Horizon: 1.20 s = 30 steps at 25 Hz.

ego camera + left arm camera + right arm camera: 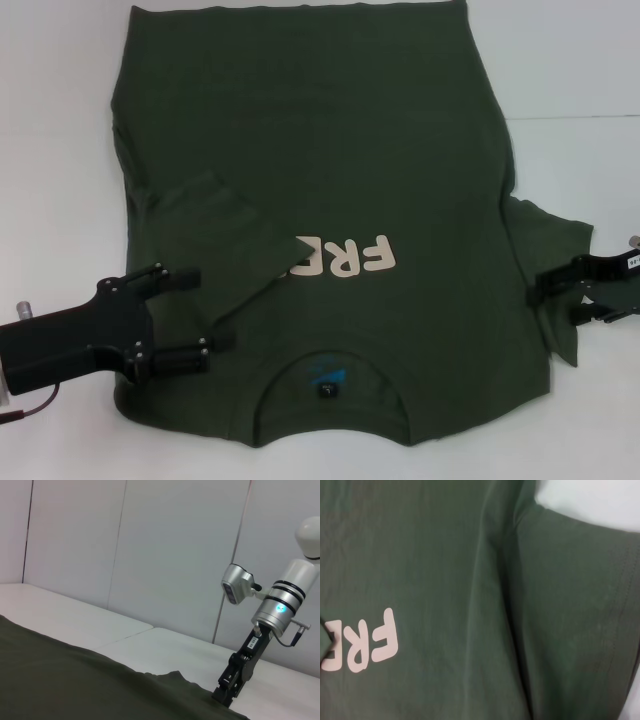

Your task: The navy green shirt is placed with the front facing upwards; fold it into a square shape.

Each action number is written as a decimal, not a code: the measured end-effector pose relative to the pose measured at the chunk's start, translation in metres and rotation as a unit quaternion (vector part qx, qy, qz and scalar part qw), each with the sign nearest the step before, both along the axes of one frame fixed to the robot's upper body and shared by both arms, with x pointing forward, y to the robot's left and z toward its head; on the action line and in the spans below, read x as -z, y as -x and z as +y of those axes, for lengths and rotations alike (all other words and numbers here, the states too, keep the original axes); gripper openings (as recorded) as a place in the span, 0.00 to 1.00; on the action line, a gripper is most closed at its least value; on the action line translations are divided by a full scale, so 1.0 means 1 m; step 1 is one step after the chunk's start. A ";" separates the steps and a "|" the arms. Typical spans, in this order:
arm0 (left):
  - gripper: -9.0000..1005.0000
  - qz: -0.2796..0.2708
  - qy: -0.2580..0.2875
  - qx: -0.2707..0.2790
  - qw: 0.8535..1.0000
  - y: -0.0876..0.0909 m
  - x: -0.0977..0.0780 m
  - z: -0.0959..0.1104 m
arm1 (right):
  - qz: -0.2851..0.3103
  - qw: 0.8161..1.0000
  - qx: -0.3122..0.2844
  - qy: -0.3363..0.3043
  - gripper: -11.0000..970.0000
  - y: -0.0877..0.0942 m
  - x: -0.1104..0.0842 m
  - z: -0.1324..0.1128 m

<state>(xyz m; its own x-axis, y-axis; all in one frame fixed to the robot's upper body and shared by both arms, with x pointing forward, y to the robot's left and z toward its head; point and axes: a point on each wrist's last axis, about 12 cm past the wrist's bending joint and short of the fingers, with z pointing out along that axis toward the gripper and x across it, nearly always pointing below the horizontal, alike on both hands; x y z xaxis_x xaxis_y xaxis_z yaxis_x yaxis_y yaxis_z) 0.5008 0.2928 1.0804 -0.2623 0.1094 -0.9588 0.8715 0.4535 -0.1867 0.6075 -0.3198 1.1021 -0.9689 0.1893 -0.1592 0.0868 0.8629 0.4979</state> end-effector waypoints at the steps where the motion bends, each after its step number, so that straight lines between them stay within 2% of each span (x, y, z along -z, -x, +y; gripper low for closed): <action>1: 0.93 0.000 0.000 0.000 1.000 0.000 0.000 0.000 | 0.000 1.000 0.000 0.000 0.79 0.000 0.000 0.000; 30: 0.93 -0.001 -0.002 -0.002 1.000 -0.002 0.000 -0.001 | -0.031 0.999 0.018 -0.039 0.79 -0.005 -0.001 0.005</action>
<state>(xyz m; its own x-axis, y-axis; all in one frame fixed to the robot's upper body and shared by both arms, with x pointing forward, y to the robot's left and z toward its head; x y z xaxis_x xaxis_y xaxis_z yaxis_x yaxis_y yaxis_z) 0.5028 0.2922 1.0808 -0.2601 0.1119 -0.9591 0.8700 0.4579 -0.1825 0.6125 -0.3151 1.1033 -0.9500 0.2381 -0.2019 0.0844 0.8184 0.5684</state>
